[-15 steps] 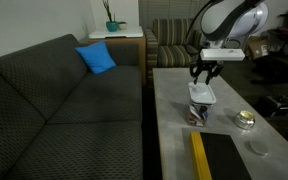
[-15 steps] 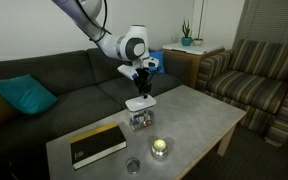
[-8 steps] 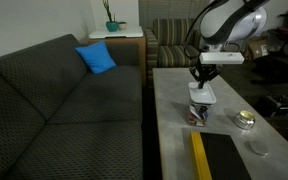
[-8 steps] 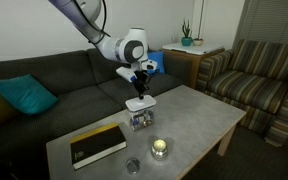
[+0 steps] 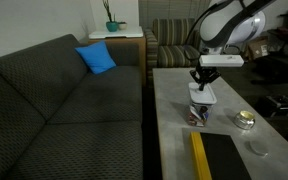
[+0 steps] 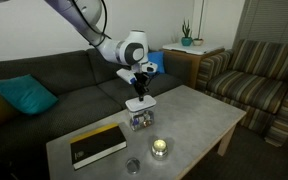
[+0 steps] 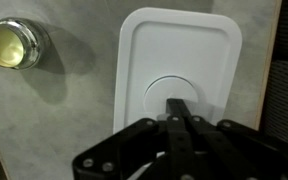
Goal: Place the white lid on the container and push the button
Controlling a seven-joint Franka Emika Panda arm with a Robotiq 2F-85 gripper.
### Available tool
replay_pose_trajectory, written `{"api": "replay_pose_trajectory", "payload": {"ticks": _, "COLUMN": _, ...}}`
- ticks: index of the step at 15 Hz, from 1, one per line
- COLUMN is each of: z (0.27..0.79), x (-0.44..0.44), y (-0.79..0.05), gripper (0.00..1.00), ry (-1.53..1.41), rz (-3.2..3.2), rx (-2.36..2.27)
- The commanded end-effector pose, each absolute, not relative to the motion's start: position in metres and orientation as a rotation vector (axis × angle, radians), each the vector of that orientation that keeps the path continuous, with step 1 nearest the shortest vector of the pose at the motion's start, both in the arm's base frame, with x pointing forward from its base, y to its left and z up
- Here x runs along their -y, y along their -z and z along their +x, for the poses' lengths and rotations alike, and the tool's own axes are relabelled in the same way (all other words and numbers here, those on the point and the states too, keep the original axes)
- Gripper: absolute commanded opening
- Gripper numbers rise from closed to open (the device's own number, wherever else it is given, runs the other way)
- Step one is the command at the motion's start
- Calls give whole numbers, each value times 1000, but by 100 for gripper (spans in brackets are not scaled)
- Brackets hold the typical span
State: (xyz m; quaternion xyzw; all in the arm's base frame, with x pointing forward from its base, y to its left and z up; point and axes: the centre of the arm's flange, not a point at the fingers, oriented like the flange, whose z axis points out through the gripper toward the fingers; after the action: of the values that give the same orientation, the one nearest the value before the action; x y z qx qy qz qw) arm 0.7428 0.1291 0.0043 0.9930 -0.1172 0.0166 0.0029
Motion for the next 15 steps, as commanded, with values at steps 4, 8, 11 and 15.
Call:
{"api": "replay_pose_trajectory", "payload": {"ticks": 4, "z": 755, "x": -126, "y": 45, "gripper": 0, "ry": 74, "rz": 3064, "rx": 379}}
{"api": "replay_pose_trajectory", "payload": {"ticks": 8, "z": 754, "x": -127, "y": 45, "gripper": 0, "ry": 91, "rz": 3066, "rx": 374}}
{"api": "replay_pose_trajectory", "payload": {"ticks": 11, "z": 747, "x": -121, "y": 28, "gripper": 0, "ry": 88, "rz": 3031, "rx": 360}}
{"api": "replay_pose_trajectory", "payload": {"ticks": 15, "z": 734, "x": -109, "y": 0, "gripper": 0, "ry": 111, "rz": 3005, "rx": 307}}
